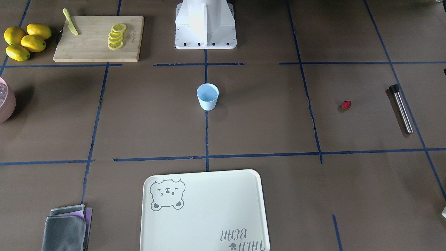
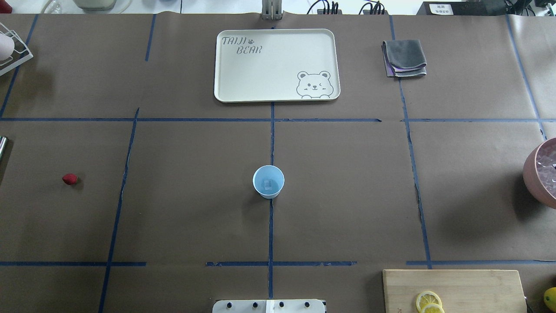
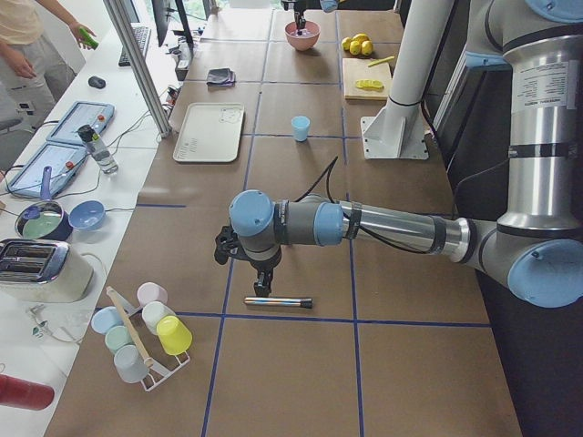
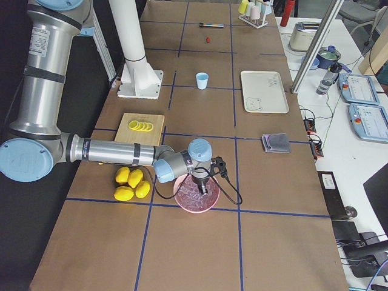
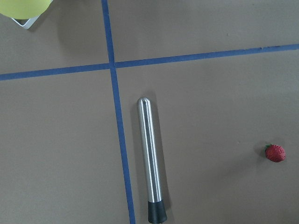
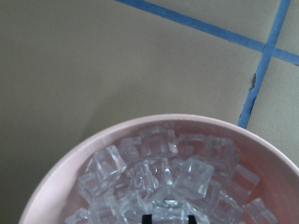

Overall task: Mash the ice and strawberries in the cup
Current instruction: 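Grasp another ice cube from the pink bowl with the right gripper, then carry the ice cube over the blue cup and release it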

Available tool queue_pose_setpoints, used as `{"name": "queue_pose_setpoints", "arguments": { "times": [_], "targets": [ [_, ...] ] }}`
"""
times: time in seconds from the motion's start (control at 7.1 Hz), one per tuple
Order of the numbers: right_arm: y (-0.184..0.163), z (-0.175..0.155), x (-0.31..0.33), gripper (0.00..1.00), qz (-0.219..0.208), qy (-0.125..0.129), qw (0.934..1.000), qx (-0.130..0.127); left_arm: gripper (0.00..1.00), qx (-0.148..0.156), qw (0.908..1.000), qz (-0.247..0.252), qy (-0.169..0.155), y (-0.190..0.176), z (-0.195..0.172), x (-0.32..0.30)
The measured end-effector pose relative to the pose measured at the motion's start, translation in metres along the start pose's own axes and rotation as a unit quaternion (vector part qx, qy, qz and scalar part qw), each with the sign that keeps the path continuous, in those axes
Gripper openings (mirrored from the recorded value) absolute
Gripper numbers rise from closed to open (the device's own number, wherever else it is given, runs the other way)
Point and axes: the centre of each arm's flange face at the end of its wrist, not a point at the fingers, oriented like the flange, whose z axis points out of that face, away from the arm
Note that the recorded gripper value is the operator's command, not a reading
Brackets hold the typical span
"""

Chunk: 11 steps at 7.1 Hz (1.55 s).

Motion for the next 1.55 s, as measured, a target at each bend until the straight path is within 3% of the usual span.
{"name": "queue_pose_setpoints", "arguments": {
  "times": [0.28,0.56,0.7,0.85,1.13,1.27,1.55],
  "targets": [
    [-0.024,-0.029,-0.024,0.0,0.007,-0.007,0.9995,0.03,1.0,0.0,1.0,-0.001,0.002,0.0,0.0,0.0],
    [-0.074,-0.089,-0.108,0.0,0.093,-0.046,0.9916,0.078,1.0,-0.001,1.0,-0.001,0.003,0.001,0.001,0.0],
    [-0.096,-0.106,-0.165,0.0,0.137,-0.079,0.9835,0.087,1.0,-0.001,1.0,-0.001,0.003,0.001,0.001,-0.001],
    [-0.125,-0.116,-0.235,0.0,0.185,-0.12,0.9714,0.087,1.0,-0.001,1.0,-0.001,0.003,0.001,0.001,-0.001],
    [-0.163,-0.111,-0.392,0.01,0.252,-0.178,0.9476,0.081,1.0,-0.002,1.0,-0.002,0.003,0.001,0.002,-0.002],
    [-0.169,-0.101,-0.473,0.02,0.278,-0.19,0.9381,0.081,1.0,-0.002,1.0,-0.002,0.003,0.001,0.002,-0.002],
    [-0.165,-0.073,-0.608,0.02,0.306,-0.18,0.9308,0.086,1.0,-0.002,1.0,-0.002,0.003,0.001,0.002,-0.002]
  ]
}}
